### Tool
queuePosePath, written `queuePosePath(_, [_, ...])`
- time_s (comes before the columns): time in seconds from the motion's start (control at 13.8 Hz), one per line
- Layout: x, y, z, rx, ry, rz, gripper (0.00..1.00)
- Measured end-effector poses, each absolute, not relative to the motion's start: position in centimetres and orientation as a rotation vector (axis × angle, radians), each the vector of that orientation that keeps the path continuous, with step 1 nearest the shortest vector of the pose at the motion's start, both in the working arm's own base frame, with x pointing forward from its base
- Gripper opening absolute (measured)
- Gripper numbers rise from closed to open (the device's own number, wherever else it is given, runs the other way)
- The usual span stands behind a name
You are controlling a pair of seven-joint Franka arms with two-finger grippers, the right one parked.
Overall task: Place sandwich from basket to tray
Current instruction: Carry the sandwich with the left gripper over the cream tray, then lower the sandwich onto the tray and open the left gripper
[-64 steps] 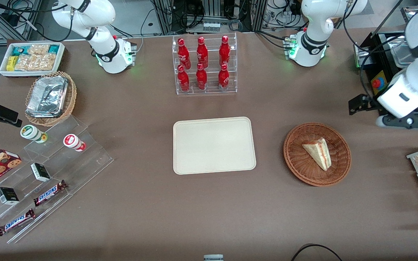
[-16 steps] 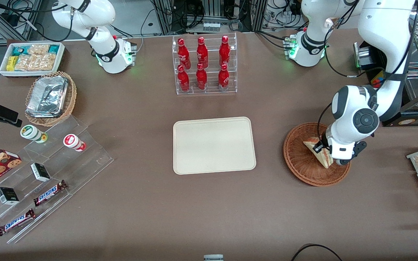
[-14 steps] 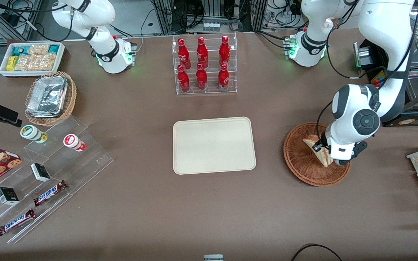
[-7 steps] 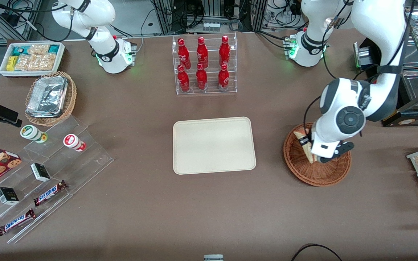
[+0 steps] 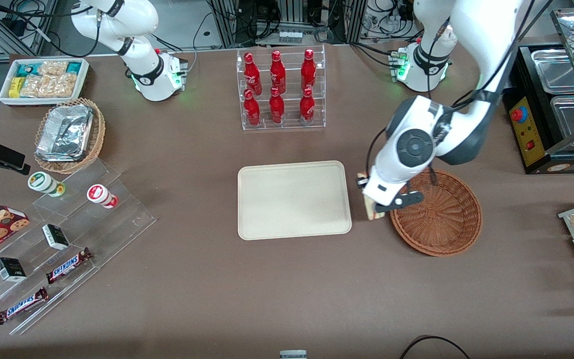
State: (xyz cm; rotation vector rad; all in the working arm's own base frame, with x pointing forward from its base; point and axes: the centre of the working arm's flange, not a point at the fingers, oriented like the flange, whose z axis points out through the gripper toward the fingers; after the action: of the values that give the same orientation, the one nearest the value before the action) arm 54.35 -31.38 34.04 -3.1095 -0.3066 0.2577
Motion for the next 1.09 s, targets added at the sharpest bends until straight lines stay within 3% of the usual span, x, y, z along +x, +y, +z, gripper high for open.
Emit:
queuePosePath(0.36, [53.2,-42.4,29.6,-3.166,-0.257,0.254,0.18])
queuePosePath(0.58, [51.7,-48.0,27.4,-3.126,-0.327,0.185,0.18])
queuePosePath(1.09, [52.2,-49.8,24.0,-3.106,-0.413,0.205,0.18])
